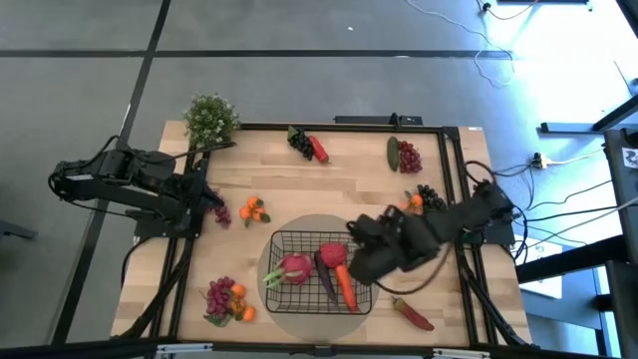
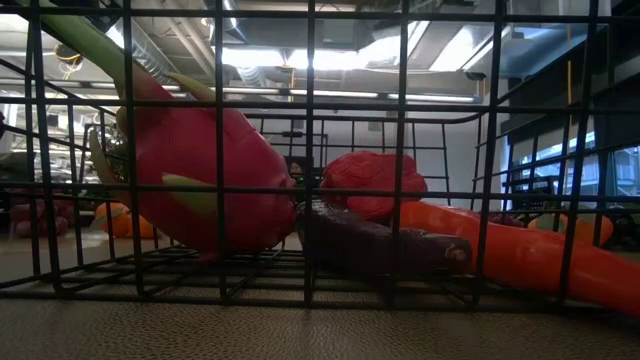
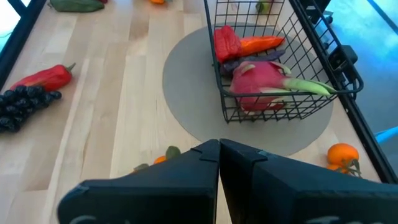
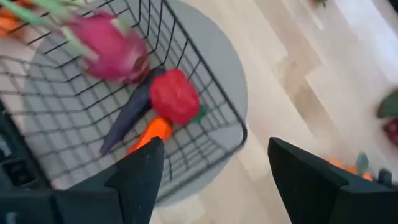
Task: Build produce basket
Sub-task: Put the bottom chili pepper into the black wire basket
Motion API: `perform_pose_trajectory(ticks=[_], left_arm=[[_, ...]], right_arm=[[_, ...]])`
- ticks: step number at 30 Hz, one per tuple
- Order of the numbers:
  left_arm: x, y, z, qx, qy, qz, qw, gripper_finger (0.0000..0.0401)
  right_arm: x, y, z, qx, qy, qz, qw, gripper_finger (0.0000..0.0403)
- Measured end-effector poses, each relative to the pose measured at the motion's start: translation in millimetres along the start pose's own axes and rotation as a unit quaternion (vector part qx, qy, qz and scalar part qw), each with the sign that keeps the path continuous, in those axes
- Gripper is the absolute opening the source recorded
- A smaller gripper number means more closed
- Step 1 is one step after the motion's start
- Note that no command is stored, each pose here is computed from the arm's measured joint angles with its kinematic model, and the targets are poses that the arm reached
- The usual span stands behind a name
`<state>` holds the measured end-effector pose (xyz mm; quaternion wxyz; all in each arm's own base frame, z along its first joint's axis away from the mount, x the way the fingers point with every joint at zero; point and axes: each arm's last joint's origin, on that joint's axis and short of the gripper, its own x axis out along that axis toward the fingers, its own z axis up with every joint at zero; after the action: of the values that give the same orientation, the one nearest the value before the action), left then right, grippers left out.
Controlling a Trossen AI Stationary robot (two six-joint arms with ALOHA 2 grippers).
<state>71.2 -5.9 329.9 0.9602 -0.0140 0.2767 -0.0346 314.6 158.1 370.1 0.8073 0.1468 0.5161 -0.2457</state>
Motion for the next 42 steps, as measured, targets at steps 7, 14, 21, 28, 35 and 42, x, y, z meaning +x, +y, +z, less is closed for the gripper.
perform_pose_trajectory(ticks=[7,14,21,28,35,42], left_arm=[[0,0,2,0.0,-0.009,0.0,1.0,0.0],[0,0,2,0.0,-0.009,0.0,1.0,0.0],[-1,-2,9,0.02,-0.046,-0.034,0.998,0.0],[-3,-7,18,0.054,-0.095,-0.108,0.988,0.0],[-3,-7,19,0.055,-0.097,-0.111,0.988,0.0],[-3,-10,23,0.059,-0.116,-0.16,0.978,0.0]], right_arm=[[-26,9,-30,0.083,0.094,0.081,0.989,0.0273],[-32,26,-55,0.174,0.168,0.092,0.966,0.0273],[-26,39,-72,0.211,0.188,0.063,0.957,0.0273],[2,52,-85,0.21,0.256,0.013,0.943,0.0273],[46,57,-108,0.194,0.318,-0.024,0.928,0.0273],[91,59,-130,0.153,0.336,-0.011,0.929,0.0273]])
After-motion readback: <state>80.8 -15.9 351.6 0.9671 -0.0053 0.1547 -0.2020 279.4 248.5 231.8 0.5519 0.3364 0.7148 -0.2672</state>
